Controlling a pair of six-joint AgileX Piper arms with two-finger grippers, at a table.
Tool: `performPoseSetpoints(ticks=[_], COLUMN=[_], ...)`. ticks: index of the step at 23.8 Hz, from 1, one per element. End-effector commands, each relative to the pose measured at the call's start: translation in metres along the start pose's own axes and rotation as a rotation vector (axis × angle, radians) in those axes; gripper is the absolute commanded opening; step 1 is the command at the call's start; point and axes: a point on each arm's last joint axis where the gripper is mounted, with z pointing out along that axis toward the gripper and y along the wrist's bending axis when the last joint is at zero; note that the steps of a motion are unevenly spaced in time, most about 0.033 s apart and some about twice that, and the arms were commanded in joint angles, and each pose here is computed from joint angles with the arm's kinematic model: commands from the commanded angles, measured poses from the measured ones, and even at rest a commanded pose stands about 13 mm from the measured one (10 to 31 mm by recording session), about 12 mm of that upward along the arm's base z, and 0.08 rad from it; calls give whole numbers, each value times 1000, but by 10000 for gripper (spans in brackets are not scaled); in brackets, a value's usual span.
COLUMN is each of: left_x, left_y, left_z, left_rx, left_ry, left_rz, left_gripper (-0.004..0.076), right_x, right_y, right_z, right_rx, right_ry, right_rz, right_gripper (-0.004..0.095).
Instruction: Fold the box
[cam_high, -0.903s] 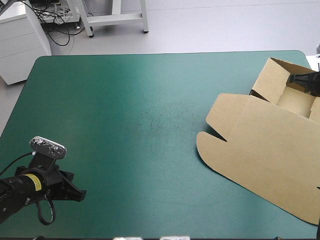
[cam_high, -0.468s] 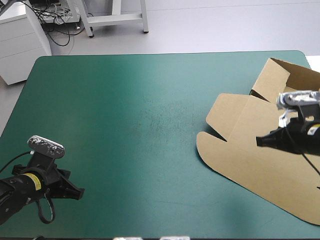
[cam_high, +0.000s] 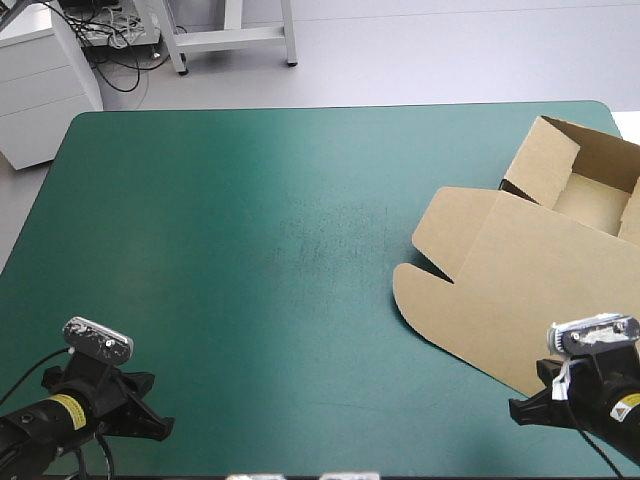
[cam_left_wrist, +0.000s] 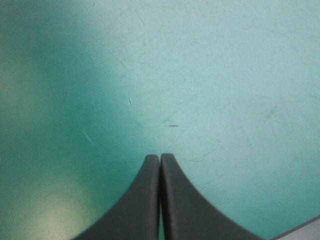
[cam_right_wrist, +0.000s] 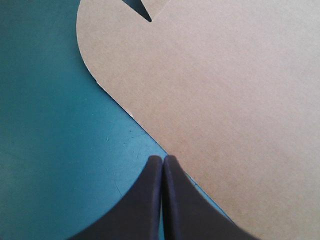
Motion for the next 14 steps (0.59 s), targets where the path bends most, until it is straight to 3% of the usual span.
performPoseSetpoints(ticks=[1, 7, 14], left_x=[1, 23, 28], left_y=[-1, 1, 2], left_z=[-1, 11, 10], left_rx=[20, 17, 3], left_ry=[-88, -81, -68], left_rz=[-2, 0, 9], left_gripper=[-32, -32, -32], right_x=[10, 43, 48], right_y=[2, 4, 7], right_z=[4, 24, 19], right_rx=[16, 19, 19], right_ry=[-121, -145, -161], right_rz=[-2, -16, -36], right_gripper=[-23, -23, -23])
